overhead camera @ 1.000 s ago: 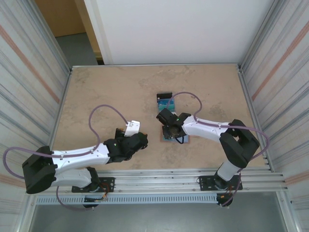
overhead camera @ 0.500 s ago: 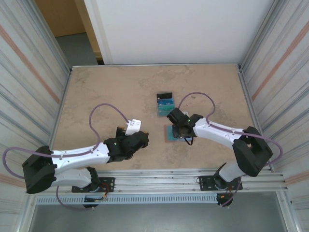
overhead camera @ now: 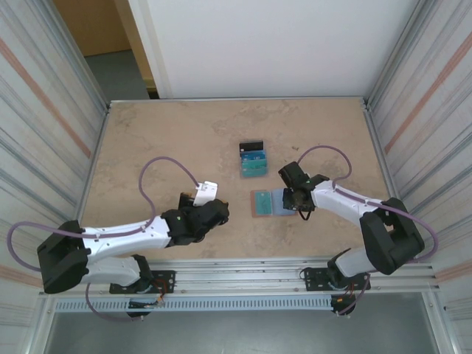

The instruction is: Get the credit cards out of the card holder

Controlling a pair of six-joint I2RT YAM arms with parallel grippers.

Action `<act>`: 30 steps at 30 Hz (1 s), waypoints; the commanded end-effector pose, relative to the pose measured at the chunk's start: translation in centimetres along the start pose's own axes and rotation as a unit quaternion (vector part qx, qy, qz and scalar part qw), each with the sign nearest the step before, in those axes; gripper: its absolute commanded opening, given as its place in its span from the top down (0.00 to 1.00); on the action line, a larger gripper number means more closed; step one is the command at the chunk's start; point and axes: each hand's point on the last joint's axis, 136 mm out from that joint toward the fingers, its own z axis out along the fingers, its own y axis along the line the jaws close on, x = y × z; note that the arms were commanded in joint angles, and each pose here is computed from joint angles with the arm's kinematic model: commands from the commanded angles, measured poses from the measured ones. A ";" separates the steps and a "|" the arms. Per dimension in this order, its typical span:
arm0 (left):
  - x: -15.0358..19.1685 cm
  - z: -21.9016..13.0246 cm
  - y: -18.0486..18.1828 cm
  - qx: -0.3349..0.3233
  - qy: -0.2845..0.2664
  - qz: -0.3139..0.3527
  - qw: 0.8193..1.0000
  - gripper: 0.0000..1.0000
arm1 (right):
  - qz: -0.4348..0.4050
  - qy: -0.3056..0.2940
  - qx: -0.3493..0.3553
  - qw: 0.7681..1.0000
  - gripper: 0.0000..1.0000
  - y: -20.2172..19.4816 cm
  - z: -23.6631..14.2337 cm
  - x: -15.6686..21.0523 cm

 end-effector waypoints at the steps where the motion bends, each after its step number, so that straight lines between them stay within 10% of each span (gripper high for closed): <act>1: -1.4 -0.1 -0.2 -0.001 -0.011 -0.013 1.000 0.01 | -0.016 -0.003 -0.027 0.999 0.61 1.1 0.3 -0.4; 30: -2.0 3.4 -1.6 0.013 0.023 -0.059 0.998 0.01 | -0.045 0.032 -0.085 0.995 0.67 5.3 -0.7 0.5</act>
